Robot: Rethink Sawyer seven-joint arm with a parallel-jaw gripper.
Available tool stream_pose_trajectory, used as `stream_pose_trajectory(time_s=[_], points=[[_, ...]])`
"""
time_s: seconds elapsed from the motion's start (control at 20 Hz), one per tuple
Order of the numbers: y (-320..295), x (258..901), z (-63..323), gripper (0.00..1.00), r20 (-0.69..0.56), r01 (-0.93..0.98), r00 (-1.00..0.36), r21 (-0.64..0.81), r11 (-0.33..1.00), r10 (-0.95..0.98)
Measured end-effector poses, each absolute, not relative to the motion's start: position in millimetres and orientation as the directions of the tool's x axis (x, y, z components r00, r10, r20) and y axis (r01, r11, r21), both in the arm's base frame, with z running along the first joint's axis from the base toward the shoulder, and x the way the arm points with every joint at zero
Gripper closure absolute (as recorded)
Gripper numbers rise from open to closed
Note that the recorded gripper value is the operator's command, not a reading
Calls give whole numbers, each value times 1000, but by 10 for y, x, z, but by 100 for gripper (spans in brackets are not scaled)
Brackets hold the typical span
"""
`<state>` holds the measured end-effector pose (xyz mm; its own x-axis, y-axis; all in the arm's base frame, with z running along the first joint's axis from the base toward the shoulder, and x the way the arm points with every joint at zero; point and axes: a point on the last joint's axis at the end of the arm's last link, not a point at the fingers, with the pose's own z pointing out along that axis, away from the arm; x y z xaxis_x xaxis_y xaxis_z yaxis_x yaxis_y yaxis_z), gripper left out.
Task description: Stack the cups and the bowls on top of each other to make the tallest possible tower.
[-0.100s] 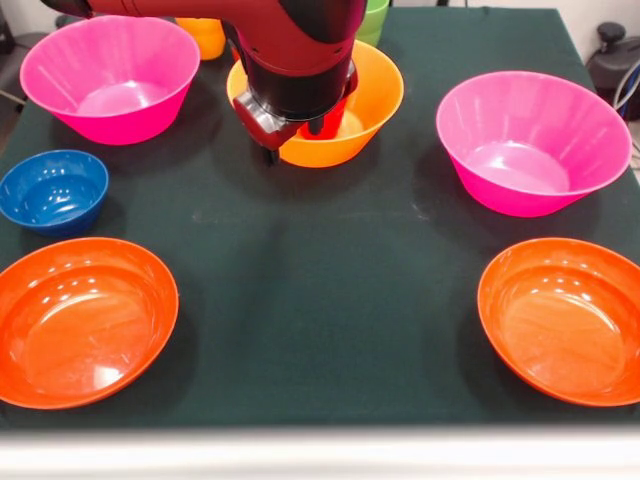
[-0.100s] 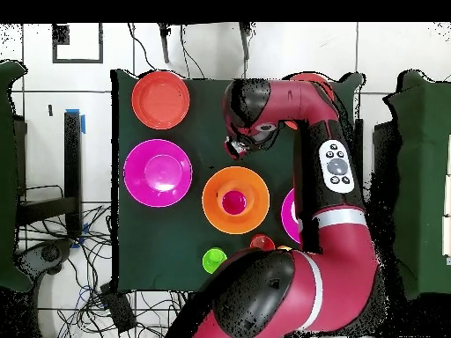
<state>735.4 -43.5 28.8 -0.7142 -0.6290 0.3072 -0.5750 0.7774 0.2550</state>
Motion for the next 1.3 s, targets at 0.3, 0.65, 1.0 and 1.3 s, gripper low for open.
stream_pose_trajectory(time_s=[0.3,0.65,1.0,1.3], points=[[-441,7346,282,0,308,-576,-713,255,777,-630],[-419,7295,252,0,314,-577,-706,266,772,-635],[-420,7159,187,0,326,-574,-692,293,765,-644],[-458,7055,159,0,333,-568,-685,313,761,-648]])
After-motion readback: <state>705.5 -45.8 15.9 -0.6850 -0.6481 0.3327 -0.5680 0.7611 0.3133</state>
